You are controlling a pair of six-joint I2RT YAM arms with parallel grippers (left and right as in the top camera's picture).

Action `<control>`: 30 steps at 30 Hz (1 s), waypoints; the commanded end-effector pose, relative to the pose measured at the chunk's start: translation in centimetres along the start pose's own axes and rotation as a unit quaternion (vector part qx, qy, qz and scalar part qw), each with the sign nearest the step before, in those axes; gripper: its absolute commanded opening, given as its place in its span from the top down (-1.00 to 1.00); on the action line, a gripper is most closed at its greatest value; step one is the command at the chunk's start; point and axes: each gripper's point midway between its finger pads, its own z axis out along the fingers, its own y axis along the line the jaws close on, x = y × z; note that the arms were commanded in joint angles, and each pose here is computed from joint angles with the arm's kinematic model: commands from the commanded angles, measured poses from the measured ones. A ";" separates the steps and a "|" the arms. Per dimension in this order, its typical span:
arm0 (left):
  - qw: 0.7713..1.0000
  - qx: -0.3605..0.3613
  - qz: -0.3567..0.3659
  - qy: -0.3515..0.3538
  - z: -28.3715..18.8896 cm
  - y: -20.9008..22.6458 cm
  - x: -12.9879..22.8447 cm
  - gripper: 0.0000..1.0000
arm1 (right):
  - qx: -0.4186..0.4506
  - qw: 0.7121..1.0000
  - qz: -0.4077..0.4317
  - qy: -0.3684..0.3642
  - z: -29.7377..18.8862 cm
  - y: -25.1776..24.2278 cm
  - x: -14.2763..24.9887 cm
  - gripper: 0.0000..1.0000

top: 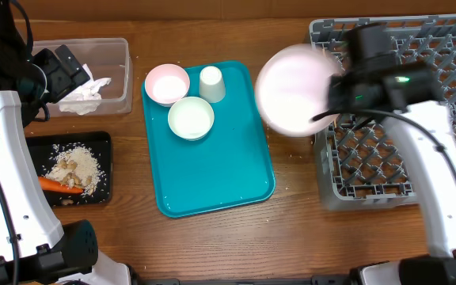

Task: Sort waste into correct bins and load items into the dishwasher rack
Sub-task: 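Lift the white plate and carry it to the rack's far corner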

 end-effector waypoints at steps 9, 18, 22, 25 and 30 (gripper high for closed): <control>1.000 -0.005 -0.008 -0.002 0.0 0.3 -0.1 -0.99 | 0.274 0.934 0.127 -0.189 -0.4 -21.6 -11.1 0.92; 1.000 -0.005 -0.008 -0.002 0.0 0.3 -0.1 -0.99 | 0.316 0.942 -0.027 -0.111 9.0 -23.4 -12.2 0.92; 1.000 -0.005 -0.008 -0.002 0.0 0.3 -0.1 -1.00 | 0.331 0.936 -0.044 -0.113 9.4 -23.8 -12.7 0.92; 1.000 -0.005 -0.008 -0.002 0.0 0.3 -0.1 -1.00 | 0.328 0.936 -0.049 -0.117 9.4 -23.1 -12.9 0.92; 1.000 -0.005 -0.008 -0.002 0.0 0.3 -0.1 -1.00 | 0.296 0.944 -0.081 -0.122 10.1 -17.8 -13.2 0.92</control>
